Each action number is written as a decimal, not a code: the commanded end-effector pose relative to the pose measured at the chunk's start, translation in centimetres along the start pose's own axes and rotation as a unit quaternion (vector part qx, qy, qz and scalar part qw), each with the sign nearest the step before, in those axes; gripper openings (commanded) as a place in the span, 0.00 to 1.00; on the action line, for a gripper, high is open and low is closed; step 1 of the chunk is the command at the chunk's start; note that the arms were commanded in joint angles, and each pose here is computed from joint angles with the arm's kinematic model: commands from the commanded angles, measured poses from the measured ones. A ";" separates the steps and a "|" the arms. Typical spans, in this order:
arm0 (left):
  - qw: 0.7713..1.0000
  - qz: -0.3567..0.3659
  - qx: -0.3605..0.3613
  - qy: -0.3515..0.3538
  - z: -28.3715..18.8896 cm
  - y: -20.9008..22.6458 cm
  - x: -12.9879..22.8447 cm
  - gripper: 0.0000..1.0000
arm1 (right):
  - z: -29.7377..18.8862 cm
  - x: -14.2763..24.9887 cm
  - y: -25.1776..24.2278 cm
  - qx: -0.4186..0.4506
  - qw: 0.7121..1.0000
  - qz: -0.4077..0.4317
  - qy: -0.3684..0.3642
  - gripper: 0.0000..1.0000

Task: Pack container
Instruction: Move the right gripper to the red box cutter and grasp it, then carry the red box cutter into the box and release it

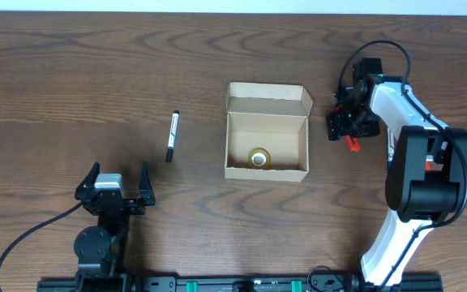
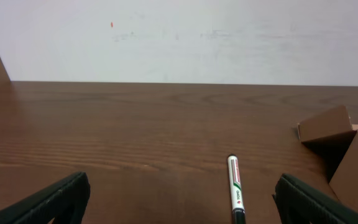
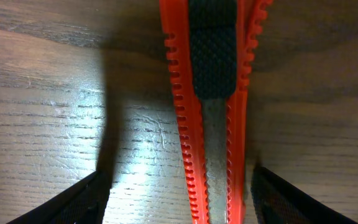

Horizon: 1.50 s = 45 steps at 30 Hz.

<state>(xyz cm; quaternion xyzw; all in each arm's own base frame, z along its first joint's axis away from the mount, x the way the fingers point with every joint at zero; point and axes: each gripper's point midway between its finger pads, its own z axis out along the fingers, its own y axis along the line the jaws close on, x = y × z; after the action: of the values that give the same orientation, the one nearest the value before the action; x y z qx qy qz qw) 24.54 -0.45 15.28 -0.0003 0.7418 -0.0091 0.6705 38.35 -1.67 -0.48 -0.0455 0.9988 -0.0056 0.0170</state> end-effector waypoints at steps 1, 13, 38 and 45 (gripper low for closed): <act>0.999 -0.003 -0.012 0.030 0.0 0.4 1.7 0.95 | 1.3 1.2 0.2 -0.008 1.000 0.008 0.018 0.72; 0.999 -0.003 -0.012 0.030 0.0 0.4 1.7 0.95 | 1.3 1.2 0.3 -0.010 1.000 0.013 0.018 0.01; 0.999 -0.003 -0.012 0.030 0.0 0.4 1.7 0.95 | -25.6 2.6 20.0 -0.158 0.824 -0.446 -0.312 0.01; 0.999 -0.003 -0.011 0.030 0.0 0.4 1.7 0.95 | -20.5 4.4 19.5 -0.049 0.829 -0.521 -0.198 0.01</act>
<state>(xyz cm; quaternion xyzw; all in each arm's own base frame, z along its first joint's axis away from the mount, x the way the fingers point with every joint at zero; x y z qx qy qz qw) 24.54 -0.45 15.28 -0.0003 0.7418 -0.0091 0.6705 30.42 19.41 21.62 -0.5239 0.8077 0.1341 0.2349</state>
